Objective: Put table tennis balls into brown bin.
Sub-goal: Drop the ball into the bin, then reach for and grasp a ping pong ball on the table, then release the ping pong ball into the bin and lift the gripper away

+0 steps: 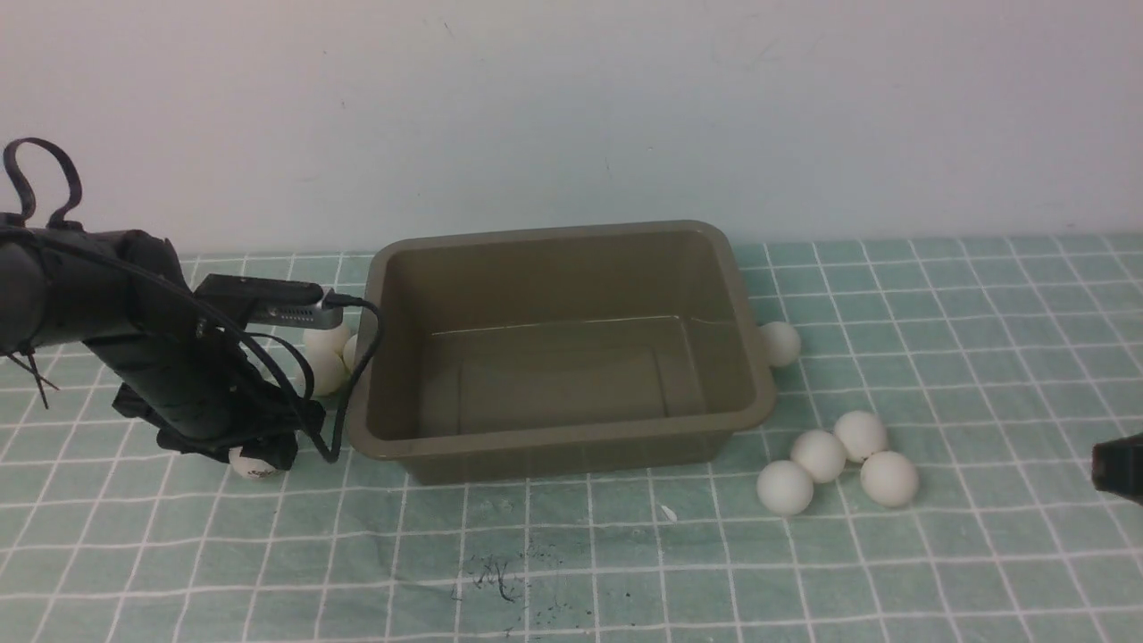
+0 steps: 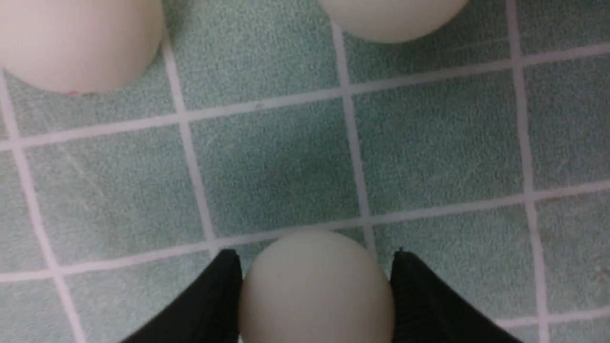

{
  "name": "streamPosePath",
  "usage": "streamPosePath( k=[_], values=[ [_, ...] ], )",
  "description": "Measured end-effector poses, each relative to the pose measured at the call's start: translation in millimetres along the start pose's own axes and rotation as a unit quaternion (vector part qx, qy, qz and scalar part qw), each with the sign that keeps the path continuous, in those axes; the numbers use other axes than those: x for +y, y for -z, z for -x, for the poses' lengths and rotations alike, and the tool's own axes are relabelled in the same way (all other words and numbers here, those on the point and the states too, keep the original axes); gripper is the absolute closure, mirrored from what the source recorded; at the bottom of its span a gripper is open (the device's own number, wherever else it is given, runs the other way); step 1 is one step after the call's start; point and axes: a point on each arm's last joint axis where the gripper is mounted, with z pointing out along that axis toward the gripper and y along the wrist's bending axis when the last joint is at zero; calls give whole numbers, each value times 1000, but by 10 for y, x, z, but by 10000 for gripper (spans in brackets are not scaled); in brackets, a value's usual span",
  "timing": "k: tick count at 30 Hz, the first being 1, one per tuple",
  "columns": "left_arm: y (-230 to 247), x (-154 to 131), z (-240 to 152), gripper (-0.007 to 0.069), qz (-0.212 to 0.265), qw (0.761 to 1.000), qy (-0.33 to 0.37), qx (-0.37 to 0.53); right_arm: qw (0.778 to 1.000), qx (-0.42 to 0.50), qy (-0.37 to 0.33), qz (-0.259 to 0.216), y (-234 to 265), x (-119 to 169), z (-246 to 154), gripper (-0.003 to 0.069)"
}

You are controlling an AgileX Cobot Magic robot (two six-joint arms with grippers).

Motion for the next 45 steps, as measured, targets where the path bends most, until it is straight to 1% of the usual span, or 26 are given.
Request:
streamPosePath(
  k=[2,5,6,8,9,10,11,12,13,15,17,19,21,23,26,27,28,30,31,34,37,39,41,43,44,45],
  values=[
    [179,-3,63,272,1,1000,-6,-1,1000,18,10,0,-125,11,66,487],
    [590,-76,178,272,-8,999,-9,-32,998,47,36,6,-334,71,166,372],
    [773,-152,224,272,-16,998,-16,-58,997,59,49,11,-456,122,211,314],
    [960,-307,261,272,-39,995,-31,-86,996,67,63,16,-611,189,255,253],
    [1044,-452,275,272,-62,992,-45,-102,995,70,70,17,-736,226,291,220],
    [1053,-472,276,272,-63,991,-51,-103,995,66,72,18,-734,235,301,214],
    [1068,-662,289,272,-88,986,-81,-118,994,77,80,16,-936,277,337,165],
    [1069,-685,289,272,-91,985,-82,-118,994,78,80,16,-959,277,343,165],
    [959,-906,288,272,-115,980,-117,-111,992,95,83,11,-1190,290,375,132],
    [913,-953,290,272,-120,979,-122,-108,991,102,85,9,-1258,288,377,125],
    [705,-1082,288,255,-137,979,-125,-86,988,130,89,1,-1496,270,372,116],
    [625,-1099,284,190,-138,980,-126,-75,985,149,89,-3,-1648,253,345,113],
    [669,-1058,321,122,-130,980,-131,-74,983,164,87,-6,-1771,238,302,113],
    [823,-955,409,106,-112,982,-129,-81,981,173,87,-8,-1857,227,260,121],
    [1120,-676,530,197,-79,988,-90,-99,979,183,85,-12,-1957,206,209,193],
    [1256,-495,551,307,-59,991,-69,-103,978,188,85,-12,-1976,200,191,264],
    [1324,-366,557,405,-48,992,-52,-105,977,193,85,-13,-1976,199,182,316],
    [1402,-95,547,505,-29,993,-20,-108,976,199,89,-13,-1948,202,187,307],
    [1419,98,526,572,-18,994,3,-106,974,203,97,-13,-1872,208,204,299],
    [1296,477,474,621,-6,996,41,-81,977,188,100,-2,-1561,276,311,299],
    [1040,589,477,613,-22,998,35,-52,986,142,84,31,-1245,436,420,299],
    [791,580,507,572,-44,998,21,-34,988,105,91,66,-1093,627,488,299],
    [594,545,548,498,-58,998,16,-31,984,81,116,103,-1045,863,570,299],
    [445,550,584,405,-56,998,16,-36,980,69,141,124,-1070,1039,658,299],
    [373,561,613,333,-51,997,17,-46,976,60,158,136,-1117,1170,749,299],
    [311,579,634,271,-46,997,19,-54,974,57,167,142,-1137,1229,782,291]
  ],
)
